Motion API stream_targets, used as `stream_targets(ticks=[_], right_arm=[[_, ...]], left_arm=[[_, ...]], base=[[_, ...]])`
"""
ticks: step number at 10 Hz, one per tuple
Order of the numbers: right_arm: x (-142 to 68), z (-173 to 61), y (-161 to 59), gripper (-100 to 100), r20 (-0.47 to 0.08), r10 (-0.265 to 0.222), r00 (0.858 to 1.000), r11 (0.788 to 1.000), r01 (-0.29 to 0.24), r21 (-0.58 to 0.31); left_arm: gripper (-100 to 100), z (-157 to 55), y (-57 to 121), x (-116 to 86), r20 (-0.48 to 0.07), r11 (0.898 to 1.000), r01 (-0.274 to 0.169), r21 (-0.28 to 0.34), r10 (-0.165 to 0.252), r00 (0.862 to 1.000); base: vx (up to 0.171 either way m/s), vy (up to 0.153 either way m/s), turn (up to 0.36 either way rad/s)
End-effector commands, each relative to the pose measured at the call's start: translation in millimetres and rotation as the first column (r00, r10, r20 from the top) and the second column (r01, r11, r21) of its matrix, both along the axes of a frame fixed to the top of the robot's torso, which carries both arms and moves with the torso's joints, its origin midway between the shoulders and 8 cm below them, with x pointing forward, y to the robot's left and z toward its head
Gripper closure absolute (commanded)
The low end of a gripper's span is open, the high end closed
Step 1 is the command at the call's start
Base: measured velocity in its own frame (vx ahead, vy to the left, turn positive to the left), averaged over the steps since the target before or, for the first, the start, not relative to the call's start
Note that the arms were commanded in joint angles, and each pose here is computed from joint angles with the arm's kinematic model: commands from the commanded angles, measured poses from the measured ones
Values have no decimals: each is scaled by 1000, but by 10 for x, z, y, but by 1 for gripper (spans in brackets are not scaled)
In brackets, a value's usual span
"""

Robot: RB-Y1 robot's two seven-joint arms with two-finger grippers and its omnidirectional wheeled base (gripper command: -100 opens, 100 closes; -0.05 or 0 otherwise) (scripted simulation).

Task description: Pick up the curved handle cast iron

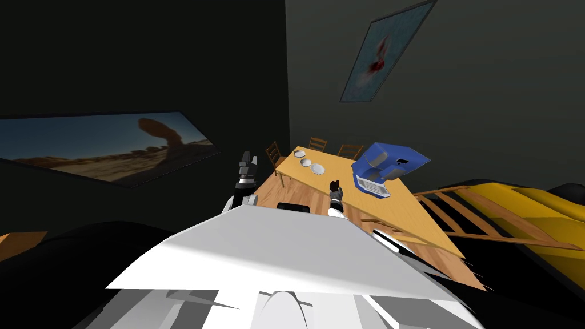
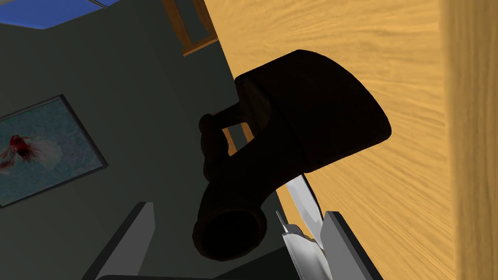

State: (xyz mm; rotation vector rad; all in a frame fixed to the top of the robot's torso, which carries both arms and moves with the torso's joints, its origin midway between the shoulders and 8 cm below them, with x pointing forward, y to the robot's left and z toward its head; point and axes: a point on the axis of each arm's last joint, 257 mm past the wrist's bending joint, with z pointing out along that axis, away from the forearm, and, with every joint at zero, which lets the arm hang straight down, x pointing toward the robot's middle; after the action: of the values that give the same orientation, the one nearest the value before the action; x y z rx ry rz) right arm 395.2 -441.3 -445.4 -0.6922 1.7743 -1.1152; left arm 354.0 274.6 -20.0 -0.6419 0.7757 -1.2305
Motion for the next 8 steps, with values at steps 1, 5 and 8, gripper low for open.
stream_targets(ticks=[1,5,8], right_arm=[[36,72,-134,-100,10,-12,1000,1000,11,8],[44,62,-112,100,8,-9,1000,1000,9,7],[40,56,-110,0,7,-9,1000,1000,9,8]], left_arm=[[0,0,0,0,0,1000,0,0,0,1000],[0,0,1,0,0,1000,0,0,0,1000],[0,0,1,0,0,1000,0,0,0,1000]], base=[[-33,93,-11],[-3,10,-1],[0,0,0]])
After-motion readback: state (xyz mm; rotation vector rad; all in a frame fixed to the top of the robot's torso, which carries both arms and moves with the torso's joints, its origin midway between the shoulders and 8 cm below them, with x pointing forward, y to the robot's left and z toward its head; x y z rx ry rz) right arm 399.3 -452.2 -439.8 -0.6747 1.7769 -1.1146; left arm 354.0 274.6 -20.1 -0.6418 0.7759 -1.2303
